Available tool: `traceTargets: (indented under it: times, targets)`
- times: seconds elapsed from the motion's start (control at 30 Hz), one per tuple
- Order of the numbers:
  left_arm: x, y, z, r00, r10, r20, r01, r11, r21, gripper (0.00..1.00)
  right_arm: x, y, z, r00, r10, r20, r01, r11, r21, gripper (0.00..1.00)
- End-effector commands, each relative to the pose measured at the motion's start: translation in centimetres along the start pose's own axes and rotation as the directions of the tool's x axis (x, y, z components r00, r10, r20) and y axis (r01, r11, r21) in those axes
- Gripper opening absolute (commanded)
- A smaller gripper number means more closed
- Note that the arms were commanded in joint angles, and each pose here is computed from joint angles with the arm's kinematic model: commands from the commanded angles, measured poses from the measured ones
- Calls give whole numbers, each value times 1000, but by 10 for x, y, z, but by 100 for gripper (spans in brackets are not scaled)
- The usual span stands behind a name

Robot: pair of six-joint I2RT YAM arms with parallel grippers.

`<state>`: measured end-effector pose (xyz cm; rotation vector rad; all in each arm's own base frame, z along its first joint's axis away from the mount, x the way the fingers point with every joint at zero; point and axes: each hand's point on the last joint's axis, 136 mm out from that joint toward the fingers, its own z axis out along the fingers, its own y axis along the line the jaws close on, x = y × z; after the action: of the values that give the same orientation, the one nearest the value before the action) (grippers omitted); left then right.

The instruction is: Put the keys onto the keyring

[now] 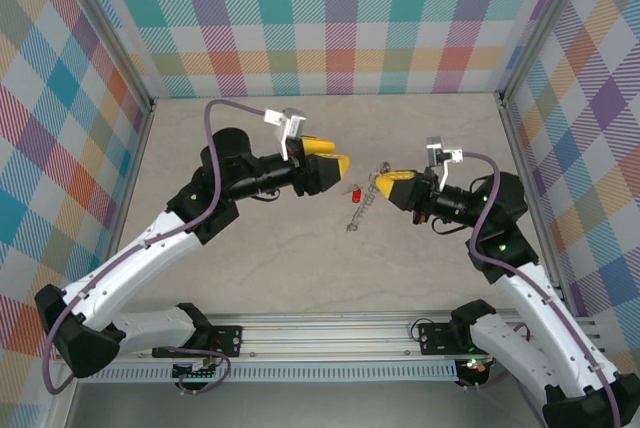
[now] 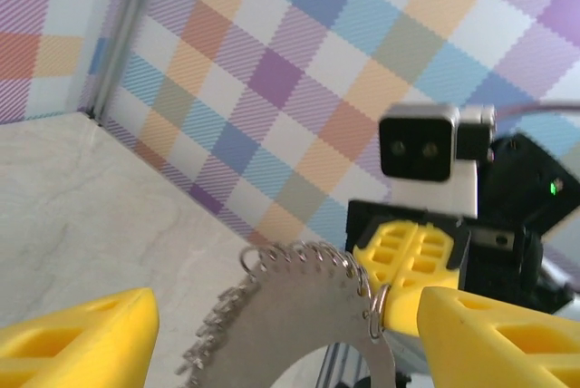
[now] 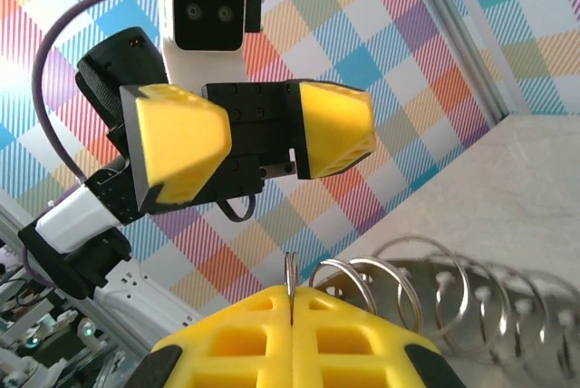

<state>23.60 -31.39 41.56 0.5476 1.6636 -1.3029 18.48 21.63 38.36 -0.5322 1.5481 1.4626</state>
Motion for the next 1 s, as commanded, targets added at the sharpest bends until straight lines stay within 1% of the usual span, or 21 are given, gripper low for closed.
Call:
traceTargets:
  times: [0.0,0.1,0.3,0.4,0.47,0.6,0.7,0.97]
  targets:
    - [-6,2,-7,995,-81,58,83,996,-31,75,-20,12,-4,992,-52,113,55,998,-25,0]
    - [-6,0,-15,995,-84,60,87,995,-49,75,-30,16,-7,987,-49,156,52,999,-16,0]
    - [-13,-9,-30,991,-77,109,82,996,-41,74,-41,21,-6,984,-42,172,45,999,-11,0]
    - [-13,-10,-30,989,-78,123,83,996,-31,71,-46,20,-3,983,-22,181,27,999,-25,0]
    - [-13,-10,-26,991,-77,114,80,997,-23,68,-49,21,-2,982,-17,190,24,999,-34,0]
    - [-12,-11,-12,995,-65,77,65,998,-8,58,-58,23,-1,977,-15,211,23,999,-34,0]
    - [-13,-11,-4,996,-50,69,50,999,4,50,-65,29,0,975,-26,220,36,998,-45,0]
    - [-34,-23,3,993,-9,121,3,999,50,39,-85,29,9,968,-26,250,41,998,-57,0]
